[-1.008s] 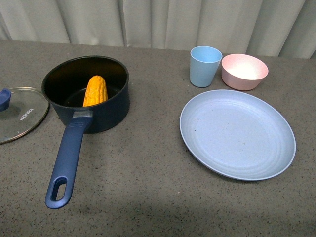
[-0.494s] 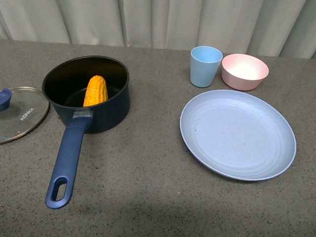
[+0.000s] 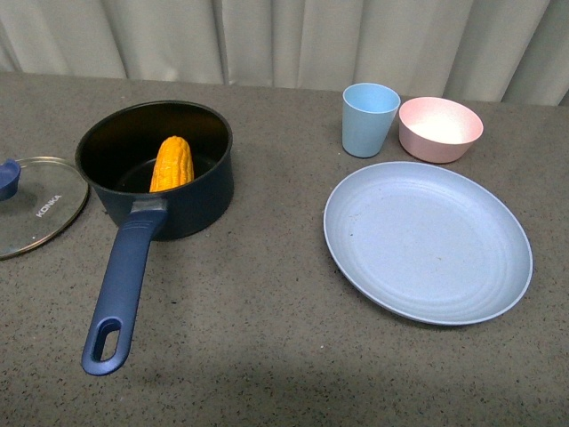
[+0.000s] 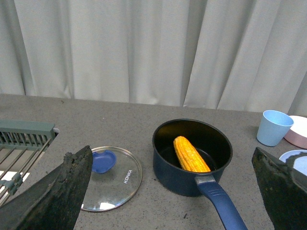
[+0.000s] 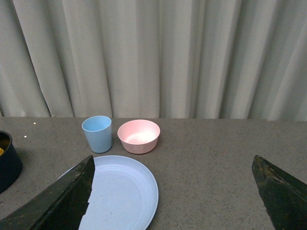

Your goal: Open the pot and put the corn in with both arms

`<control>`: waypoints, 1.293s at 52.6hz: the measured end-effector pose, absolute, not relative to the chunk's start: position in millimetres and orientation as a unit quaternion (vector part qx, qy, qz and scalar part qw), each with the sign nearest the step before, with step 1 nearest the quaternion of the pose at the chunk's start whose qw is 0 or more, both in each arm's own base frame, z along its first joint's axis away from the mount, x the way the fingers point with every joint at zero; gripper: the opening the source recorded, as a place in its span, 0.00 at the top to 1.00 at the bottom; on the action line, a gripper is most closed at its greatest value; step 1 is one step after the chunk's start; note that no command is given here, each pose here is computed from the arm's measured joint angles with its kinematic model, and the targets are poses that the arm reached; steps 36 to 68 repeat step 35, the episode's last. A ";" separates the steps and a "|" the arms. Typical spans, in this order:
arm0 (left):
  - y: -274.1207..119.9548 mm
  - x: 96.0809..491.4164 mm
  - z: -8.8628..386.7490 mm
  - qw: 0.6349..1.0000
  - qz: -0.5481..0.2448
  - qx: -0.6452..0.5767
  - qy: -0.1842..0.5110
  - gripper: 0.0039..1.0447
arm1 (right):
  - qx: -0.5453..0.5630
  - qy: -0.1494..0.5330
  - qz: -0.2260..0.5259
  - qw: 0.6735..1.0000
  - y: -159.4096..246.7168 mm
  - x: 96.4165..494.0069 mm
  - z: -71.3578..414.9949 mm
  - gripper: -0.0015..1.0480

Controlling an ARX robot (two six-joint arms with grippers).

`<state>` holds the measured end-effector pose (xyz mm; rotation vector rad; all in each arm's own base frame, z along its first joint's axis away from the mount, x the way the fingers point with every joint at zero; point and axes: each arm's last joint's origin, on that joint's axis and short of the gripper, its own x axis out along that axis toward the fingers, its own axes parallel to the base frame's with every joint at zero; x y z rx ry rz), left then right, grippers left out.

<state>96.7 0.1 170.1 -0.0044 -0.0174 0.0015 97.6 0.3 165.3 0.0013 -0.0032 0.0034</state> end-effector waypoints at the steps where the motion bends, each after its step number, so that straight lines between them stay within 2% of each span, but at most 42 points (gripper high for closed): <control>1: 0.1 96.7 170.1 1.000 0.001 -0.002 -0.009 0.06 | 0.001 -0.002 0.002 1.000 0.3 97.6 165.3 0.07; 5: 0.1 96.7 170.1 1.000 0.001 -0.002 -0.009 0.06 | 0.000 -0.002 0.002 1.000 0.3 97.6 165.3 0.09; 68: 0.1 96.7 170.1 1.000 0.001 -0.002 -0.009 0.06 | 0.000 -0.002 0.002 1.000 0.3 97.6 165.3 0.09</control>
